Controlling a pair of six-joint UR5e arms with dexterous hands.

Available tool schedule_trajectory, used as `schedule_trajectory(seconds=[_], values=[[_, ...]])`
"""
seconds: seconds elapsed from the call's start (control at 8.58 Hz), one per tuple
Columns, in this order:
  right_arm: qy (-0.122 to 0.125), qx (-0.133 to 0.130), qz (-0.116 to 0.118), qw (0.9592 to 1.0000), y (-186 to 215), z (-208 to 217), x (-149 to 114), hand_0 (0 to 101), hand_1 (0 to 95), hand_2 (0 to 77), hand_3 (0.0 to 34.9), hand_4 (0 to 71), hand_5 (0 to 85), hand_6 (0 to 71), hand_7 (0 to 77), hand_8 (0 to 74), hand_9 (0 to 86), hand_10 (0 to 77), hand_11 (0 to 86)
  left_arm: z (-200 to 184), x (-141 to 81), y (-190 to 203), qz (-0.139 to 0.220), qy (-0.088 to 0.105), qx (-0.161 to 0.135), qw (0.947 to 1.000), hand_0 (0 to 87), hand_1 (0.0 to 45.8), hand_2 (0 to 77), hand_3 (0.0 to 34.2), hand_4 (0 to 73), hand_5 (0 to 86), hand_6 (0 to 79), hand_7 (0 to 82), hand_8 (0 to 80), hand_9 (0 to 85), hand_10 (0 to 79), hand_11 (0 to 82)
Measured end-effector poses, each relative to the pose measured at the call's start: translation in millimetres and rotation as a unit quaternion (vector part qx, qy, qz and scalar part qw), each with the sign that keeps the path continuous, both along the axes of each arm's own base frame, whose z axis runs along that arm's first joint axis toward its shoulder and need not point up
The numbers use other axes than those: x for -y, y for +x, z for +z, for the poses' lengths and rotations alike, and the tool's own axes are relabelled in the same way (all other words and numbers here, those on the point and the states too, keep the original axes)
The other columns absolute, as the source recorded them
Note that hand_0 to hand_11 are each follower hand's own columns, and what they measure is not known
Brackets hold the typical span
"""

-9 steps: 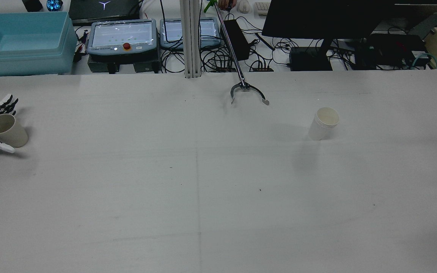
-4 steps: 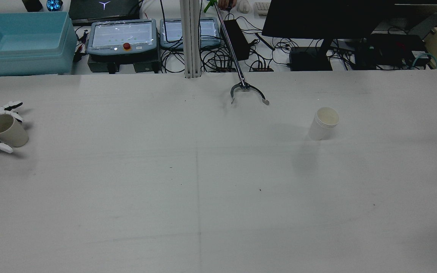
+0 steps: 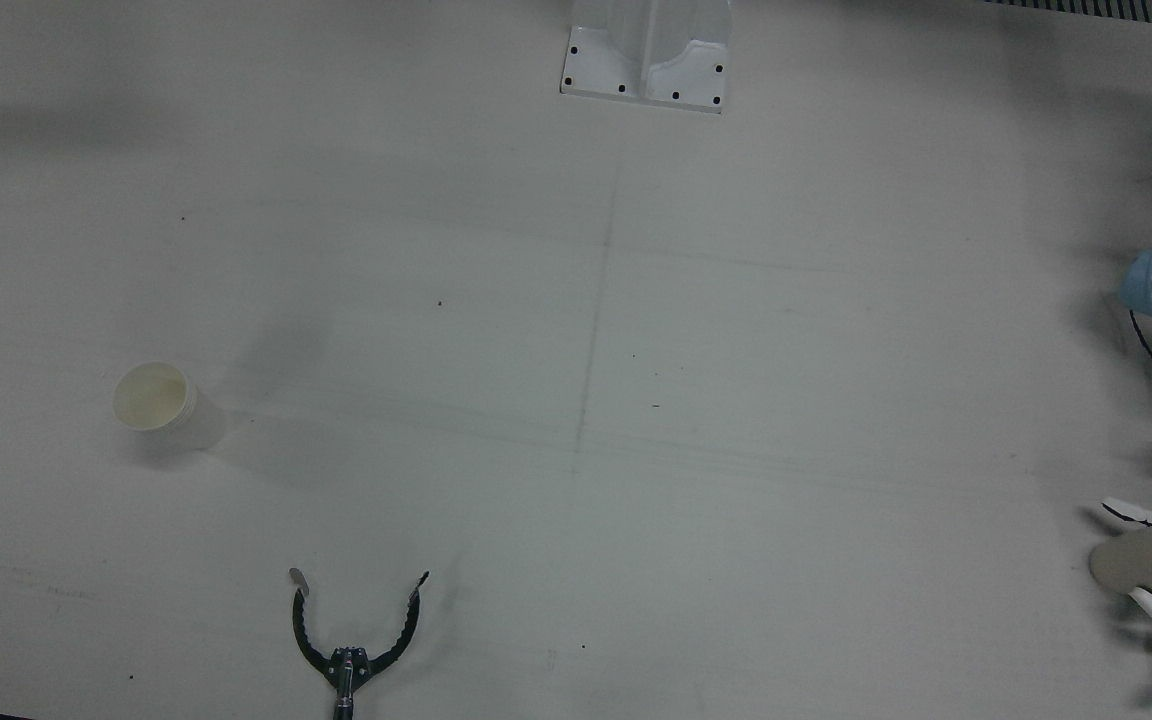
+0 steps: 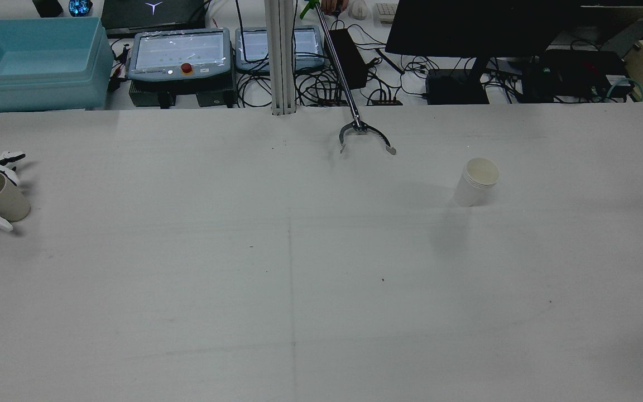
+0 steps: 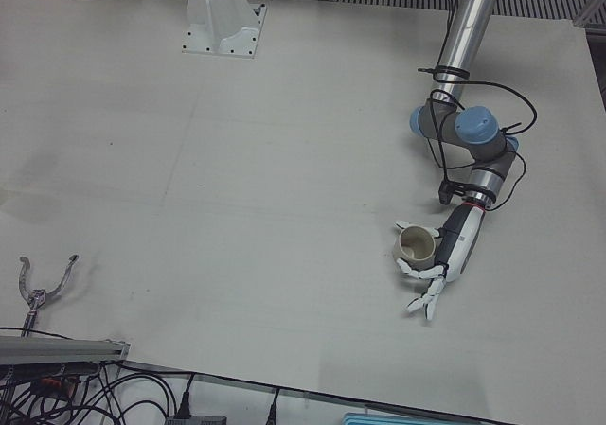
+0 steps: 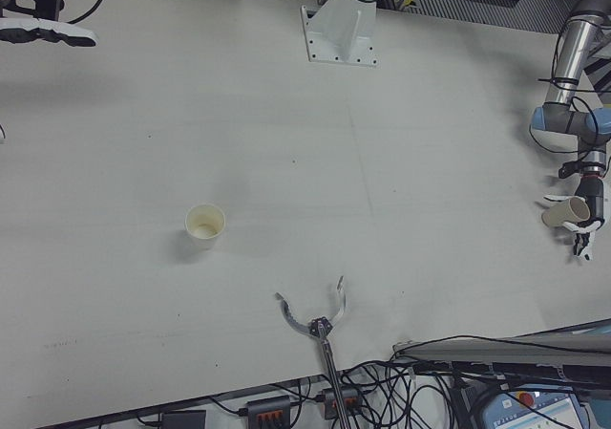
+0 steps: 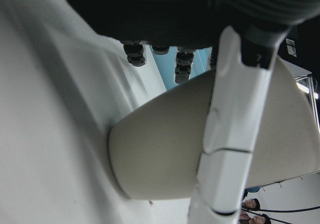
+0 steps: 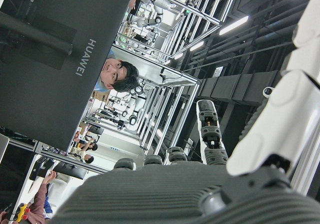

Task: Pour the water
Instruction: 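Lift the beige cup with the left hand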

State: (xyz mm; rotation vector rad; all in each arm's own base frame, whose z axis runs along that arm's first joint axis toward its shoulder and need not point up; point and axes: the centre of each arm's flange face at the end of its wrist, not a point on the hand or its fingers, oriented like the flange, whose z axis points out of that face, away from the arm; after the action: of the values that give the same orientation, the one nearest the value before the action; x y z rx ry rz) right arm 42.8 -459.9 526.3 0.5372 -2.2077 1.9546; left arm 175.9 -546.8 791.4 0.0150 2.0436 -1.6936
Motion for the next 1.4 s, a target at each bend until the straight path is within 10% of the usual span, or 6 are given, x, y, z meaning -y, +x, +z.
schedule_trajectory(seconds=[0.35,0.47,0.7,0.93,1.4], values=[[0.001,0.000,0.004,1.0000,3,-1,1,43,10.4,12.5,3.1,14.2,10.4,2.7,6.0,0.5,0.5,0.0,0.5,-11,-1,-8,-0.011,-0.025,-0.014,0.9995,78.1,21.8,1.1,0.0,53.5,37.1,13.6,31.6,10.4,14.2,6.5,11.4],[0.003,0.001,0.005,1.0000,5,-3,2,43,10.4,12.5,3.1,14.2,10.4,2.7,6.0,0.5,0.5,0.0,0.5,-17,-4,-11,-0.014,-0.033,-0.021,0.9991,70.6,19.6,0.5,0.2,53.5,37.1,22.9,54.5,16.4,27.8,10.4,16.4],[0.005,0.001,0.007,1.0000,6,-4,3,43,10.4,12.5,2.9,14.7,10.4,4.4,6.0,0.5,0.5,0.0,0.5,-20,-9,-16,-0.017,-0.041,-0.027,0.9986,62.4,16.4,0.0,0.0,53.5,37.1,30.0,71.4,32.2,47.5,21.3,31.6],[0.005,0.001,0.009,0.9999,8,-4,3,43,10.4,13.6,3.2,15.8,10.9,3.8,6.5,0.5,0.5,0.0,0.5,-24,-14,-24,-0.020,-0.040,-0.036,0.9984,60.9,14.7,0.5,0.0,53.5,37.1,31.6,69.8,35.5,56.2,24.0,34.9],[-0.011,-0.006,0.015,0.9998,8,14,6,43,10.4,13.6,2.8,13.6,9.3,3.8,5.5,0.5,0.5,0.0,0.5,-71,-24,-41,-0.035,-0.010,-0.056,0.9978,59.8,12.5,0.5,0.0,53.5,36.5,23.5,58.4,24.0,36.5,15.8,23.5]])
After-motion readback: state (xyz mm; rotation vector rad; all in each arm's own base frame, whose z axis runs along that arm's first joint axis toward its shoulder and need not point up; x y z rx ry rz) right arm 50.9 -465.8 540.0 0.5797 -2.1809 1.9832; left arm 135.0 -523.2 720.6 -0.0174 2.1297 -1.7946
